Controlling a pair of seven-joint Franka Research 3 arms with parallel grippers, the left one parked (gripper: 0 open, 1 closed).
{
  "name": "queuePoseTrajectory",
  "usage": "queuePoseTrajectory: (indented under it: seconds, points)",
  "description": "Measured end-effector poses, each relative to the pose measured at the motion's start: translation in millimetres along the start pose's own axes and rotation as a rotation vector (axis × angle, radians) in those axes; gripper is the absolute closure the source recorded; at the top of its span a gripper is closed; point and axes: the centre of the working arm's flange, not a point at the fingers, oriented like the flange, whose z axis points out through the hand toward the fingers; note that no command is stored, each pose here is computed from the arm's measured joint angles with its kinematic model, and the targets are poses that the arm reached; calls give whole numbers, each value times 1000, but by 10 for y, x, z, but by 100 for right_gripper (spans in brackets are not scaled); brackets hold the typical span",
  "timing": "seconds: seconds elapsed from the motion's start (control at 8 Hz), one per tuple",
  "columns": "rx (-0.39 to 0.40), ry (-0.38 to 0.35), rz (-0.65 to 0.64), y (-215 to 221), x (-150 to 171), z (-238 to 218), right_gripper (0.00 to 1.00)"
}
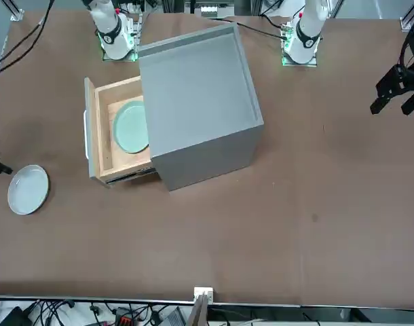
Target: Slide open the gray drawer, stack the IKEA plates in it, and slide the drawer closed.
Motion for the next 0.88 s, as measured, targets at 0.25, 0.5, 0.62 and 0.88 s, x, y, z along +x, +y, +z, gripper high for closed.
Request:
queuePoseTrajectory:
  seconds: [0.25,0.5,0.62,0.88]
  points:
    - [42,-6,42,-25,-20,231,6]
    - [48,0,55,-20,-25,354,6]
    - [46,3,58,-9,-31,431,6]
    - [44,1,66,24,-48,546,11]
